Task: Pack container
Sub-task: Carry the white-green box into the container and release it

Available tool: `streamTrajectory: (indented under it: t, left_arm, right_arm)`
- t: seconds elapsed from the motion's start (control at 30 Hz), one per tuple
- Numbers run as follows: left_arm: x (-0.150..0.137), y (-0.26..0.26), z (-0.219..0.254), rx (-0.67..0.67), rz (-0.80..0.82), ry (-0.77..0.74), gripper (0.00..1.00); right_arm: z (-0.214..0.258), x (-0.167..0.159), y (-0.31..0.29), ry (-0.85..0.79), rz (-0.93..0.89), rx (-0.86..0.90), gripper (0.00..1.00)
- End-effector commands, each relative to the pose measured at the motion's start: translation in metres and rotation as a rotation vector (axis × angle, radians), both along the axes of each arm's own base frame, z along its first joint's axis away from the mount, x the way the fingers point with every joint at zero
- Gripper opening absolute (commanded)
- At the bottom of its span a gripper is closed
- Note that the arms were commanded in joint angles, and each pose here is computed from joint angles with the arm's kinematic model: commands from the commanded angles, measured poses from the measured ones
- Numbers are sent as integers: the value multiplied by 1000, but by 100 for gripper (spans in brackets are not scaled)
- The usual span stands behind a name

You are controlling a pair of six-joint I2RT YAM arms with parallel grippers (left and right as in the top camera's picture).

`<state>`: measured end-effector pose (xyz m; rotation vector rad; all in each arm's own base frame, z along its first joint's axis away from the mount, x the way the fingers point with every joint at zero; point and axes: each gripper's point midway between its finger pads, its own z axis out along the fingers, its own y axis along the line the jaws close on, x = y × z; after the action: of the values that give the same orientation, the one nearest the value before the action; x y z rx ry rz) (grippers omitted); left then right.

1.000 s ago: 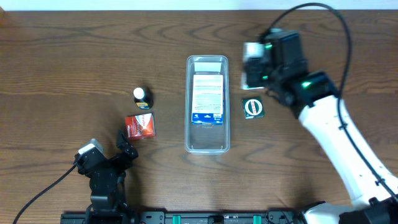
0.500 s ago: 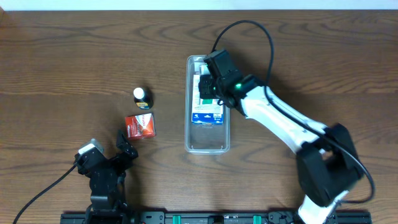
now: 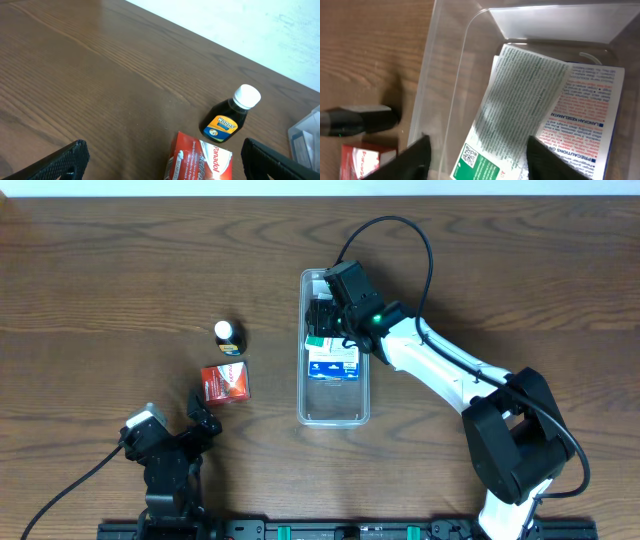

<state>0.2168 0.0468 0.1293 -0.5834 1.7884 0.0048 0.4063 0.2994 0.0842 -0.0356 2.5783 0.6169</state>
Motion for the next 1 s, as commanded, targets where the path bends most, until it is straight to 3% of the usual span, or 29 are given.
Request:
streamTrajectory:
  t: [0.0,0.17,0.3,0.53,0.97]
  left_arm:
    - [-1,2,-9,-5,12,17,98]
    - [0,2,-9,-5,12,17,98]
    - [-1,2,-9,-5,12,17,98]
    - [0,2,-9,-5,12,17,98]
    - [0,2,-9,-5,12,17,98]
  right_arm:
    - [11,6,-4,-22,1,11,41]
    - [7,9,-19,-18,-25,-34,11]
    - [4,13,-30,-36,-68,-94,2]
    - [-6,22,-42,-81,-131,-187,1]
    - [-35,29,-37,-68,-127,-193,1]
